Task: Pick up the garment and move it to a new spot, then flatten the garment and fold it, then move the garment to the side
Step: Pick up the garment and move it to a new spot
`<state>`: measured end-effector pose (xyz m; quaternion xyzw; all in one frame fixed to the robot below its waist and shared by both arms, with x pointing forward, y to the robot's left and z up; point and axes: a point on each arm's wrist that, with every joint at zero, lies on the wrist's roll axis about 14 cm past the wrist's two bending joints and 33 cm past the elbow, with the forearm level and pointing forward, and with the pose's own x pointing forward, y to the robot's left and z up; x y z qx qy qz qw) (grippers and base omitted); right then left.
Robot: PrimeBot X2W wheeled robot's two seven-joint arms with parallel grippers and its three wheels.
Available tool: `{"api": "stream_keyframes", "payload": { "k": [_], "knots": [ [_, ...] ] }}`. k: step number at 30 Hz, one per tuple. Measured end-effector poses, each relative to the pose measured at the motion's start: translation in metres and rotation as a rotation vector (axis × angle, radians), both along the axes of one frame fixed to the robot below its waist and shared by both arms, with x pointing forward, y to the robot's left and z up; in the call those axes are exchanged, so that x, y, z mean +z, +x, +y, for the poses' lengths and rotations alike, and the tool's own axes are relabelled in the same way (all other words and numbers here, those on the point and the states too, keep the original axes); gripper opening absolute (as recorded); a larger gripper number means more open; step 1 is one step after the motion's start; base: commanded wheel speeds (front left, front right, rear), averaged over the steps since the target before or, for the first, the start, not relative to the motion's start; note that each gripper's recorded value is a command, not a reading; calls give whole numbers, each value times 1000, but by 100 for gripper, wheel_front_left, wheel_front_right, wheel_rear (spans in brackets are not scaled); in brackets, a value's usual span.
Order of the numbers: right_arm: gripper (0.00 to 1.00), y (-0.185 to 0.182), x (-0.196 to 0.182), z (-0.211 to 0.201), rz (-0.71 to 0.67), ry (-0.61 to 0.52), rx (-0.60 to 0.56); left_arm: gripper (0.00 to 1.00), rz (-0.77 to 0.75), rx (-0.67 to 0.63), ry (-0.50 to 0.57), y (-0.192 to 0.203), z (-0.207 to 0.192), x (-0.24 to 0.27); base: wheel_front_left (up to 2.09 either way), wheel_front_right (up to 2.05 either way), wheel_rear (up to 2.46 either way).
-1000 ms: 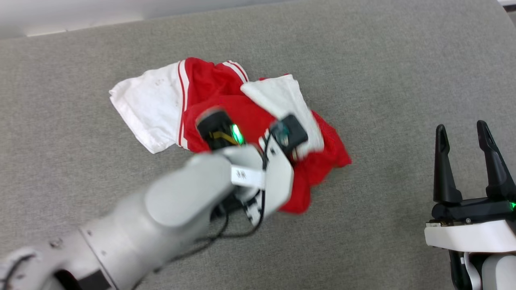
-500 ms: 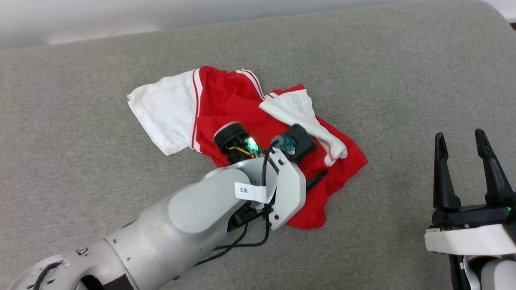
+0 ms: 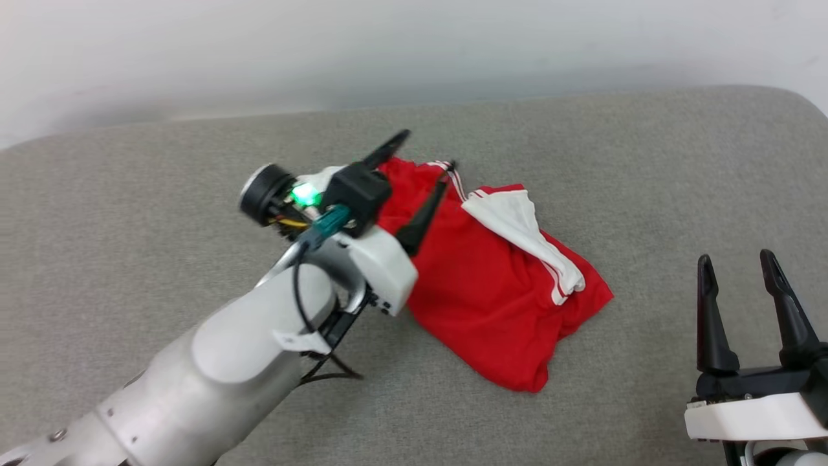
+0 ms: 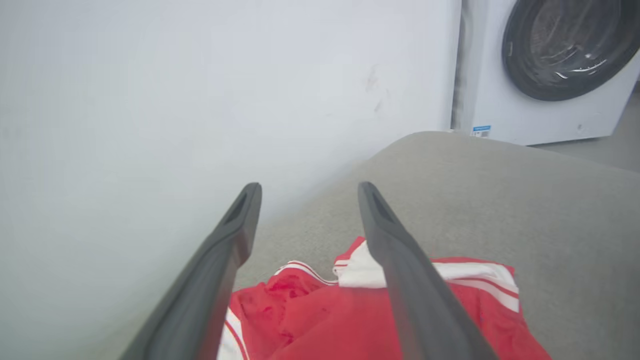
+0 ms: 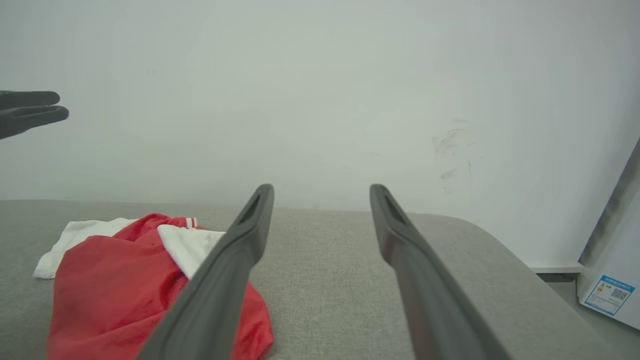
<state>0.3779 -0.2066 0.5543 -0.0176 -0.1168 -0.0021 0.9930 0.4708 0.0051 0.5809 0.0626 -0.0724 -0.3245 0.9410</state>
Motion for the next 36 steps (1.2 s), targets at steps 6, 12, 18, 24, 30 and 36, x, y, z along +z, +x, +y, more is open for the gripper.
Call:
{"api": "stream_keyframes", "payload": {
  "k": [6, 12, 18, 24, 30, 36],
  "knots": [
    [100, -3, 5, 11, -17, 0, 32, 100, -135, 278, -60, -9, 73, 30, 0, 0, 0],
    [100, -3, 7, 20, -20, 1, 60, 100, -176, 488, -90, -41, 129, 23, 0, 0, 0],
    [100, -4, 7, 24, -21, 3, 75, 100, -165, 620, -115, -67, 160, 8, 0, 0, 0],
    [100, -7, 3, 25, -9, 14, 77, 100, -116, 674, -117, -86, 171, -15, 0, 0, 0],
    [100, -9, -7, 22, 20, 59, 71, 100, -73, 697, -114, -96, 174, -33, 0, 0, 0],
    [100, -14, -20, 18, 60, 123, 62, 100, -33, 693, -106, -102, 172, -48, 0, 0, 0]
  ]
}}
